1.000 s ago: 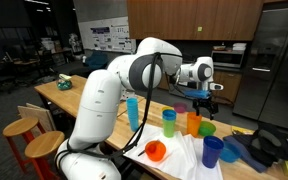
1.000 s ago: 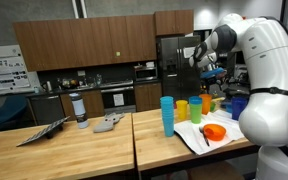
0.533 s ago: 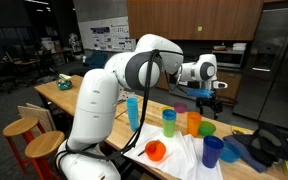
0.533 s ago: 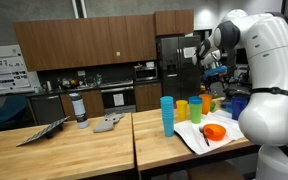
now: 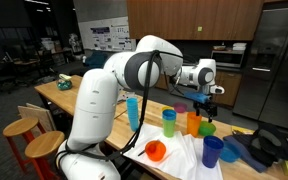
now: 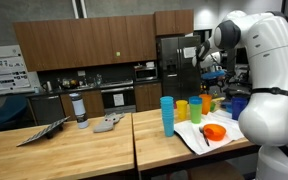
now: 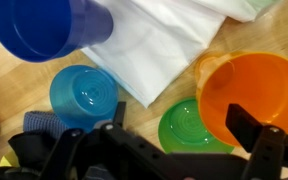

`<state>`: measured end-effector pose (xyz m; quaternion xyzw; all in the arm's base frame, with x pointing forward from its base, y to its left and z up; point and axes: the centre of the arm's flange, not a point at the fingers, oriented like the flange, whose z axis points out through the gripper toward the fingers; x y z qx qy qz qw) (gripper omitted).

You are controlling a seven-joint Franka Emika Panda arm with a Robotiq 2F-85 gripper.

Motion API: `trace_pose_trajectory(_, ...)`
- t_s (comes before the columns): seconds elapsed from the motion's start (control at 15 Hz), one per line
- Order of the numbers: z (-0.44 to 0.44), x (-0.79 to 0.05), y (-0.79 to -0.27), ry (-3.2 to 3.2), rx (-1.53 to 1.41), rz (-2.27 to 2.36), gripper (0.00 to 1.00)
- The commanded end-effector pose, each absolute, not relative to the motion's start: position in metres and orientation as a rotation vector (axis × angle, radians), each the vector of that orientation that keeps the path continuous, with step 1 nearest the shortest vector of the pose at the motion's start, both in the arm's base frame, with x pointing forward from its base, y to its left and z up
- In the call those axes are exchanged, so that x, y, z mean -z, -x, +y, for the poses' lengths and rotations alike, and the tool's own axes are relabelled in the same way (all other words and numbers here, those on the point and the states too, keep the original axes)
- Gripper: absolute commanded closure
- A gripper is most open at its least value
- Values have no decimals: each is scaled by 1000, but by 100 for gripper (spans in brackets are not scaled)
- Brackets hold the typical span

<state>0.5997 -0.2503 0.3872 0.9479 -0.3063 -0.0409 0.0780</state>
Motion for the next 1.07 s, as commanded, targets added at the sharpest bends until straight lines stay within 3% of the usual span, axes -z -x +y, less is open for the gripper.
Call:
trace_pose_trajectory(0.0,-246,-390,-586,-2864,108,-1010,0)
trace_pose_trajectory(1.0,-228,-368,-594,-2843,64,-1011,0)
